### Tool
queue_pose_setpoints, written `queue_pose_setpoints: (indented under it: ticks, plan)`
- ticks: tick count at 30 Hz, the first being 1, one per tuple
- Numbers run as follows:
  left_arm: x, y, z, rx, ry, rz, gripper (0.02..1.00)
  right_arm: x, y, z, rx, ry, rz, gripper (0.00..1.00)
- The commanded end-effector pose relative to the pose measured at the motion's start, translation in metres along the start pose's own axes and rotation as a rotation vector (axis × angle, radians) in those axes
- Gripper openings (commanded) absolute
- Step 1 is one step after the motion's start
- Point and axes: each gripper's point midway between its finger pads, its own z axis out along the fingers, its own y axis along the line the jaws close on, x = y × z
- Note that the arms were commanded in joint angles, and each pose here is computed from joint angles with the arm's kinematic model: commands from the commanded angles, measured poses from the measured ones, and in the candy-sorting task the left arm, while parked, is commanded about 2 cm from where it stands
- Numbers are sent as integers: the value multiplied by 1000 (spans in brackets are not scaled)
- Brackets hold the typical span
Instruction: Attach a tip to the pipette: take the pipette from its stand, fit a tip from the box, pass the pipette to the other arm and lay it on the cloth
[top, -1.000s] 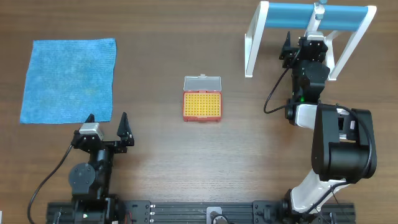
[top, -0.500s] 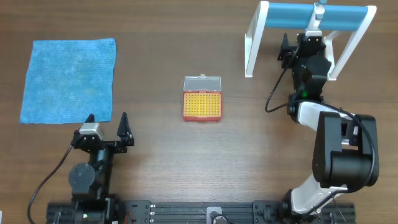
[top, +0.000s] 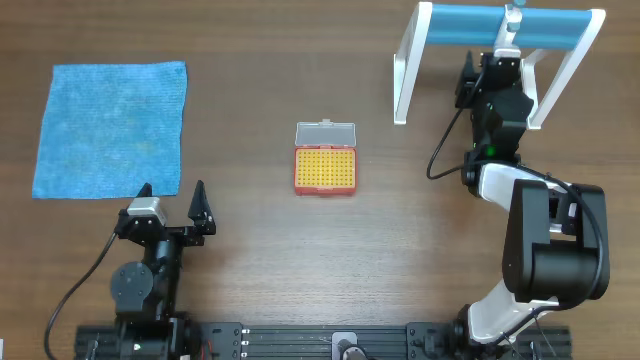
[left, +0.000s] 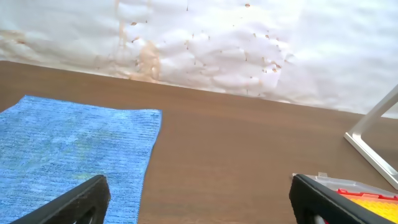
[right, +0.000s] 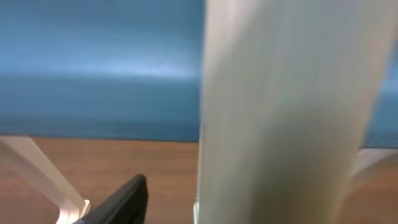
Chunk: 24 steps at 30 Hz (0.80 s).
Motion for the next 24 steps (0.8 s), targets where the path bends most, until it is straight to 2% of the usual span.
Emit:
queue_pose_setpoints:
  ticks: [1, 10, 24]
  plan:
    - [1, -1, 0, 7, 1, 15, 936, -20, -7, 0, 22, -48, 0, 82]
    - [1, -1, 0, 7, 1, 15, 936, -23, -6, 0, 22, -58, -1, 73]
    - [1, -1, 0, 7, 1, 15, 936, -65, -1, -12, 14, -174, -3, 75]
